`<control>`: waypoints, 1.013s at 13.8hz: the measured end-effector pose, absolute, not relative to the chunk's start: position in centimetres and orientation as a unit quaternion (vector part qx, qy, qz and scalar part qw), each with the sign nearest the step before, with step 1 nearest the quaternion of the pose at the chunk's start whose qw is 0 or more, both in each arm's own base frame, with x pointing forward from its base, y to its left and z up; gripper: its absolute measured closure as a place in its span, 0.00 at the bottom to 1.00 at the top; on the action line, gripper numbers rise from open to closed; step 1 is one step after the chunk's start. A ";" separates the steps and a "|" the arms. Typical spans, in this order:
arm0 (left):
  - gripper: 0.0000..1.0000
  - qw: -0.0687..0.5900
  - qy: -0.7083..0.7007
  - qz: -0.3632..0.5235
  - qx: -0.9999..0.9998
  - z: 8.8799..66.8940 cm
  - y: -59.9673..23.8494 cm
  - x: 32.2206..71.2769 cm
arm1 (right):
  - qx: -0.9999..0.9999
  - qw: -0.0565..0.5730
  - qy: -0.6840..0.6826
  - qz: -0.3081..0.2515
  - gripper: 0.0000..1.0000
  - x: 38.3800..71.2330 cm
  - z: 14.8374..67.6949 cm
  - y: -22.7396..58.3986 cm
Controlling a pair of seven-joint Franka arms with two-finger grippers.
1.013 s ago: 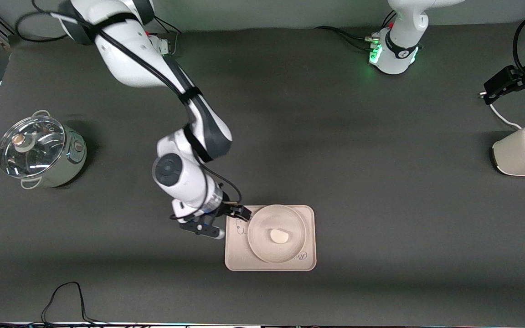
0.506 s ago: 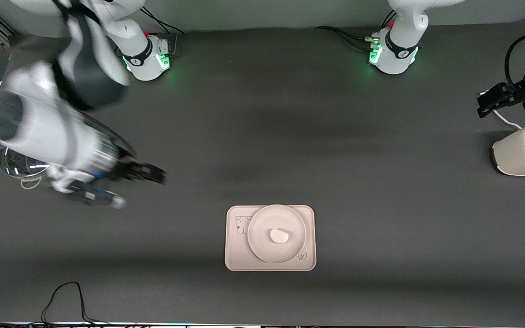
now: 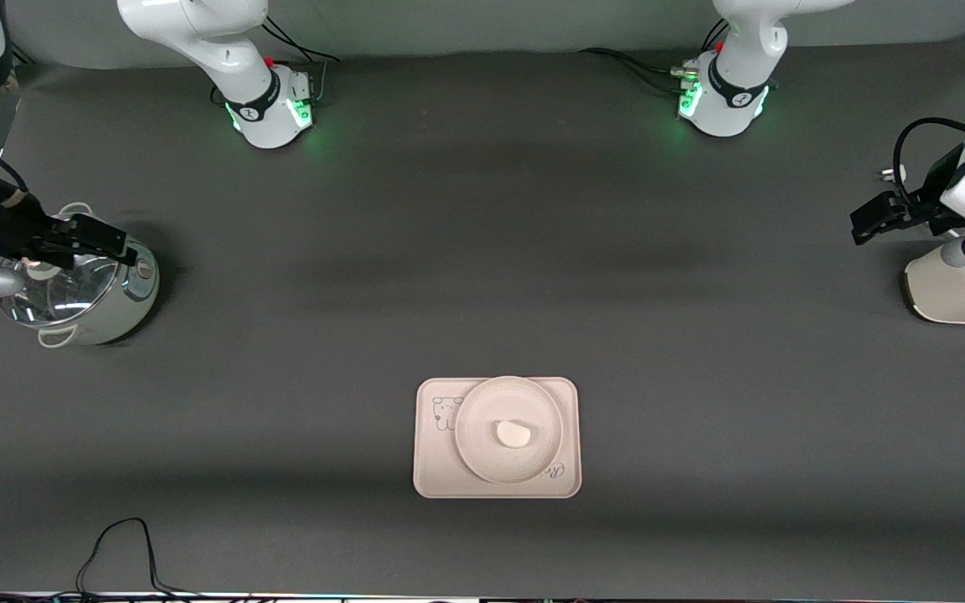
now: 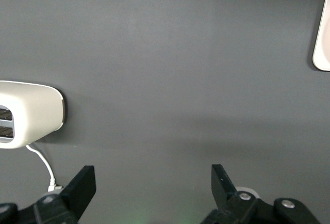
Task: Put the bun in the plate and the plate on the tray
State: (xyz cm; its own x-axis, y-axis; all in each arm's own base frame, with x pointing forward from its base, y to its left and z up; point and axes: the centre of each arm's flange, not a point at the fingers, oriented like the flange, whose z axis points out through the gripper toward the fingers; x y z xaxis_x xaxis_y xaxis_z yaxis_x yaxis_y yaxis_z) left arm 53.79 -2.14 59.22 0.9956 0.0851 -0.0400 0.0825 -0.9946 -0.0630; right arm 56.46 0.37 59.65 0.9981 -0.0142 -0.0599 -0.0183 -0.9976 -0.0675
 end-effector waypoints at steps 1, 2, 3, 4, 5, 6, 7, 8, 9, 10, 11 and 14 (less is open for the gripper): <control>0.00 0.033 -0.040 0.020 -0.998 59.2 -2.1 53.8 | -0.999 0.022 0.005 0.031 0.00 56.5 59.5 0.0; 0.00 0.037 -0.038 0.018 -0.998 59.3 -2.0 53.9 | -0.999 0.014 0.005 0.031 0.00 56.4 59.5 -0.1; 0.00 0.044 -0.037 0.016 -0.998 59.3 -1.8 53.9 | -0.999 0.008 0.005 0.031 0.00 56.4 59.5 -0.4; 0.00 0.049 -0.036 0.016 -0.998 59.3 -1.6 53.9 | -0.999 0.003 0.007 0.031 0.00 56.4 59.5 -0.6; 0.00 0.052 -0.036 0.016 -0.998 59.3 -1.5 53.9 | -0.999 0.000 0.008 0.031 0.00 56.4 59.5 -0.9; 0.00 0.052 -0.037 0.017 -0.998 59.3 -1.3 53.9 | -0.999 -0.002 0.009 0.031 0.00 56.4 59.5 -1.1; 0.00 0.052 -0.039 0.017 -0.998 59.3 -0.8 53.9 | -0.999 -0.002 0.011 0.030 0.00 56.4 59.6 -1.3; 0.00 0.052 -0.042 0.018 -0.998 59.3 -0.3 53.9 | -0.999 -0.002 0.014 0.029 0.00 56.4 59.6 -1.6; 0.00 0.052 -0.044 0.019 -0.997 59.3 0.0 53.9 | -0.999 -0.002 0.016 0.028 0.00 56.4 59.7 -1.9; 0.00 0.052 -0.046 0.023 -0.997 59.3 0.2 53.8 | -0.999 -0.002 0.018 0.028 0.00 56.4 59.7 -2.1; 0.00 0.052 -0.046 0.026 -0.997 59.3 0.2 53.6 | -0.999 -0.002 0.018 0.028 0.00 56.4 59.7 -2.1; 0.00 0.053 -0.047 0.036 -0.997 59.8 0.2 53.1 | -0.999 -0.002 0.018 0.028 0.00 56.4 59.7 -2.1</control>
State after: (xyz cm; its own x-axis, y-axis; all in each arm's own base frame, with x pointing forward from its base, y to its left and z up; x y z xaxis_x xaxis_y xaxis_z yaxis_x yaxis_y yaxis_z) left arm 53.10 0.17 59.76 0.9931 0.0969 -0.0659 0.0894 -0.9900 -0.1093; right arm 56.36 -2.10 59.66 0.9977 -0.0363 -0.0565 -0.0360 -0.9993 0.0057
